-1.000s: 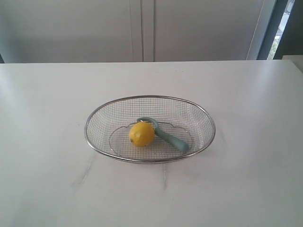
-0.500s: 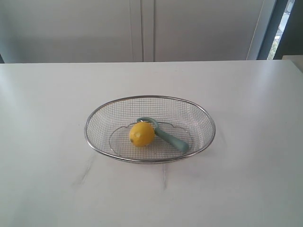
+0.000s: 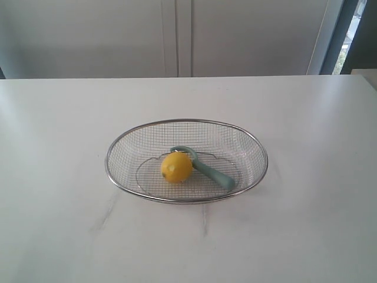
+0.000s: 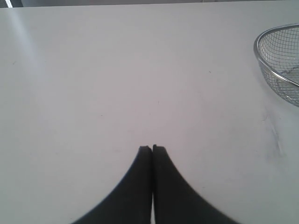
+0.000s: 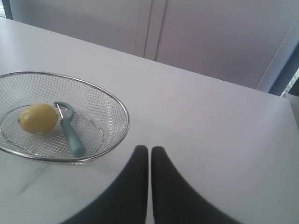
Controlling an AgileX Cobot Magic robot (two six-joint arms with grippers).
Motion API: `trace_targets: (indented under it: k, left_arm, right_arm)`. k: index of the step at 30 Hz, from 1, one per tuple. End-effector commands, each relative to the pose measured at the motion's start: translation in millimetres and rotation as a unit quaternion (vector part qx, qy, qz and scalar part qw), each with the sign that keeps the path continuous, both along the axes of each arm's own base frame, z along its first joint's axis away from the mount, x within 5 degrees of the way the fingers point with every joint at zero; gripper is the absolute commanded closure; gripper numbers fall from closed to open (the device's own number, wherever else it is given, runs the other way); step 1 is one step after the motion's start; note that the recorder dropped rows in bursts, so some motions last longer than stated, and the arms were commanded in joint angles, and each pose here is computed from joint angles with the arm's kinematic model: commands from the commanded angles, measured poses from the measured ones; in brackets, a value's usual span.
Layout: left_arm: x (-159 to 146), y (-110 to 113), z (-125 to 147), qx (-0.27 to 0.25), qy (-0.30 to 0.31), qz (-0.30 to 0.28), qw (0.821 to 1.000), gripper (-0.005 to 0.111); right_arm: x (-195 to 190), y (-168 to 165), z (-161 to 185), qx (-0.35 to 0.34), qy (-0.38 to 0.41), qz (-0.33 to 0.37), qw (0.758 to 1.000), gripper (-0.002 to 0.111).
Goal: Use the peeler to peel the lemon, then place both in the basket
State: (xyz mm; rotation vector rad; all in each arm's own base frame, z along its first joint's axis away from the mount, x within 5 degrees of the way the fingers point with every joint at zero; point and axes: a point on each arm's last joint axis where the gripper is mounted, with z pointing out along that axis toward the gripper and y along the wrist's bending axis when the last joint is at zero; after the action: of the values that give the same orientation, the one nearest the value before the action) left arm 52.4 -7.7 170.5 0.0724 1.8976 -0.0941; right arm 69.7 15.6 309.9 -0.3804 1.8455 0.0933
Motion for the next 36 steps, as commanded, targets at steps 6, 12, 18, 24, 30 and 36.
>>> trace_targets:
  k: [6,12,18,24,30,36]
  left_arm:
    - [0,0,-1,-0.001,0.001,0.002,1.000,0.107]
    - [0,0,-1,0.000,0.001,0.002,1.000,0.107]
    - [0,0,-1,0.000,0.001,0.002,1.000,0.107]
    - [0,0,-1,0.000,0.001,0.002,1.000,0.107]
    - [0,0,-1,0.000,0.001,0.002,1.000,0.107]
    - [0,0,-1,0.000,0.001,0.002,1.000,0.107]
  right_arm:
    - [5,-1,-42,-0.028,0.053,-0.021,0.998,0.105]
    - [5,-11,-71,-0.029,0.061,-0.083,0.994,0.105]
    - [-3,-24,-87,-0.013,0.026,-0.166,0.986,0.105]
    - [-12,-35,-106,-0.008,0.012,-0.253,0.967,0.105]
    - [-15,-36,-124,-0.006,0.002,-0.267,0.964,0.105]
    - [-17,-30,-123,0.041,-0.051,-0.248,0.966,0.105]
